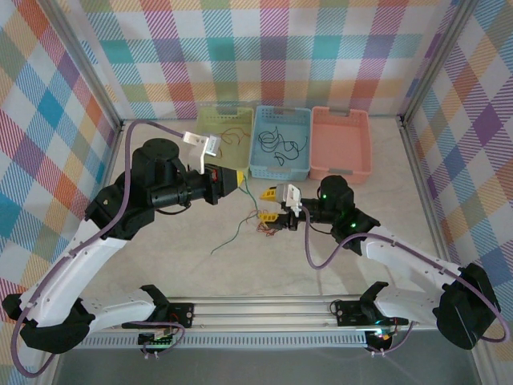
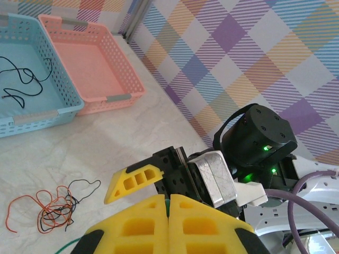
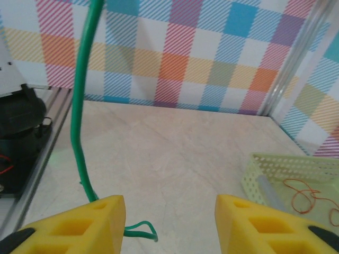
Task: Untangle the cables
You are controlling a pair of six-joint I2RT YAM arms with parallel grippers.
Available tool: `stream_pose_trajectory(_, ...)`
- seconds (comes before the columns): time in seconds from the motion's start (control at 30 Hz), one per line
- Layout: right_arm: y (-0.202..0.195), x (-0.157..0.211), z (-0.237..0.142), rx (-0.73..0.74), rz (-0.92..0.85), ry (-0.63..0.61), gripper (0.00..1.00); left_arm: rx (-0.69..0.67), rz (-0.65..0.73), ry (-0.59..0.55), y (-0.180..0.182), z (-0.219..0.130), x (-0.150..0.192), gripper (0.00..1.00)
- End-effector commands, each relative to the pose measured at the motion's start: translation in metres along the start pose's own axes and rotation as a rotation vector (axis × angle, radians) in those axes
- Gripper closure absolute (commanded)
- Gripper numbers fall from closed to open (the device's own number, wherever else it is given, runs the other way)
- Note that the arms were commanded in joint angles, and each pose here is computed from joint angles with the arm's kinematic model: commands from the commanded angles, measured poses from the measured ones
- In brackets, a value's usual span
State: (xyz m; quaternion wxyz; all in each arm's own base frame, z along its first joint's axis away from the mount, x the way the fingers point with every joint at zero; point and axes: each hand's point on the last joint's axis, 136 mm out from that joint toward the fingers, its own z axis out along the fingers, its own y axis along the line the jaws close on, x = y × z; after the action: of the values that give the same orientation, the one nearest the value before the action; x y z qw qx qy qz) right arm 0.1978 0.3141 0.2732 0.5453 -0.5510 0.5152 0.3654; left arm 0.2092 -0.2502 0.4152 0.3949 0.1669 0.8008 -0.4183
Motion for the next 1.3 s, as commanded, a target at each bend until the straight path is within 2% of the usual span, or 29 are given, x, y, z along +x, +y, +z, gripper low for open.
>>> stream_pose_trajectory(0.0, 0.022, -0.012, -0.003, -0.12, -0.016, -0.025, 0.49, -0.001, 0.01, -0.05, -0.002, -0.01, -0.01, 1.0)
stream_pose_trajectory(0.77, 0.044, -0.011, -0.002, -0.276, 0.031, -0.035, 0.46, -0.007, 0.014, -0.024, 0.0, -0.004, -0.007, 1.0)
stream_pose_trajectory(0.93, 0.035, -0.006, 0.0, -0.211, 0.027, -0.02, 0.61, -0.019, 0.013, -0.028, 0.003, -0.005, -0.006, 1.0)
stream_pose_trajectory(1.1, 0.009, -0.006, -0.005, -0.02, -0.008, -0.015, 0.98, -0.044, 0.016, -0.049, 0.009, -0.008, -0.005, 1.0)
stream_pose_trajectory(1.2, -0.015, -0.008, -0.013, 0.141, -0.001, -0.01, 1.0, -0.084, 0.011, -0.081, 0.016, -0.014, -0.006, 1.0)
stream_pose_trajectory(1.27, -0.027, -0.009, -0.019, 0.198, 0.025, -0.002, 1.0, -0.108, 0.008, -0.113, 0.021, -0.02, -0.008, 1.0)
